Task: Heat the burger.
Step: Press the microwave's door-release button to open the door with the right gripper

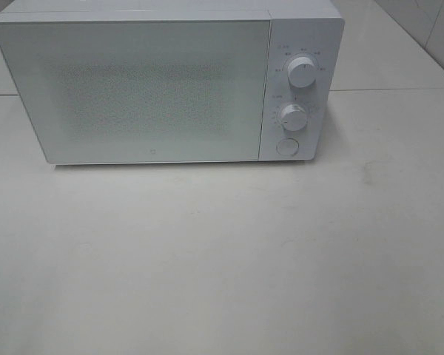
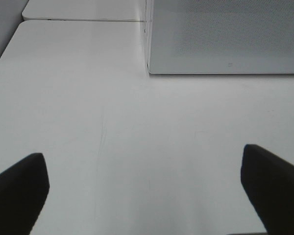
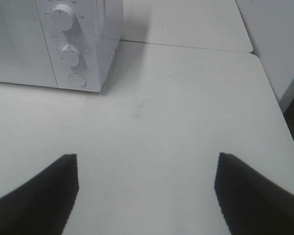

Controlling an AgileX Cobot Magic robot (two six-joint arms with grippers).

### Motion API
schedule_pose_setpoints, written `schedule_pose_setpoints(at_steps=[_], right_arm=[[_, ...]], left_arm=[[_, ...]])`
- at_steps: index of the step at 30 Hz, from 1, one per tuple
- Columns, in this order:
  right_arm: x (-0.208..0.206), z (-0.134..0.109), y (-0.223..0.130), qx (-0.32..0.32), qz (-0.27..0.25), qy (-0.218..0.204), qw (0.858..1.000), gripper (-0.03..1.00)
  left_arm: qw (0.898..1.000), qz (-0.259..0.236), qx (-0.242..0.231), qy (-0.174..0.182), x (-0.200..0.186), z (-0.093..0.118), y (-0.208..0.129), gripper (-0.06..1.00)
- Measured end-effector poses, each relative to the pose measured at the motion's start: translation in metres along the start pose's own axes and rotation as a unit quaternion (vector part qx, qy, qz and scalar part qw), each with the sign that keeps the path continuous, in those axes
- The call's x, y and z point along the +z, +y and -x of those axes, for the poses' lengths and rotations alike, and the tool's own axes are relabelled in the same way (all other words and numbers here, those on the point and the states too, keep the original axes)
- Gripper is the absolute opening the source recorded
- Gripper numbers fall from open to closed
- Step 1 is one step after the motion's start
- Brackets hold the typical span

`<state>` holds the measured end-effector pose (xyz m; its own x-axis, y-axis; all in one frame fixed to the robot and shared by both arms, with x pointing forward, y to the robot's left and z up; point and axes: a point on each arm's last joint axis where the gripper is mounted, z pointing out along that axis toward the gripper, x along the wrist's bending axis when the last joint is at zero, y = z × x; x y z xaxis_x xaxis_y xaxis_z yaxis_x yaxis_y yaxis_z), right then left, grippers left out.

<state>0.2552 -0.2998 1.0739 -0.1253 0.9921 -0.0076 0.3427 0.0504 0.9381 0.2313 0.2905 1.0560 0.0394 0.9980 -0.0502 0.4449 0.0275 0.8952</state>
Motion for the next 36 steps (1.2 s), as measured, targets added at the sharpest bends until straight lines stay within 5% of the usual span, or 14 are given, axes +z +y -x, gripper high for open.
schedule_pose_setpoints(at_steps=[36], right_arm=[[0.148, -0.01, 0.04, 0.031, 0.003, 0.019, 0.999, 0.75]], left_arm=[[1.0, 0.0, 0.0, 0.0, 0.0, 0.0, 0.0, 0.99]])
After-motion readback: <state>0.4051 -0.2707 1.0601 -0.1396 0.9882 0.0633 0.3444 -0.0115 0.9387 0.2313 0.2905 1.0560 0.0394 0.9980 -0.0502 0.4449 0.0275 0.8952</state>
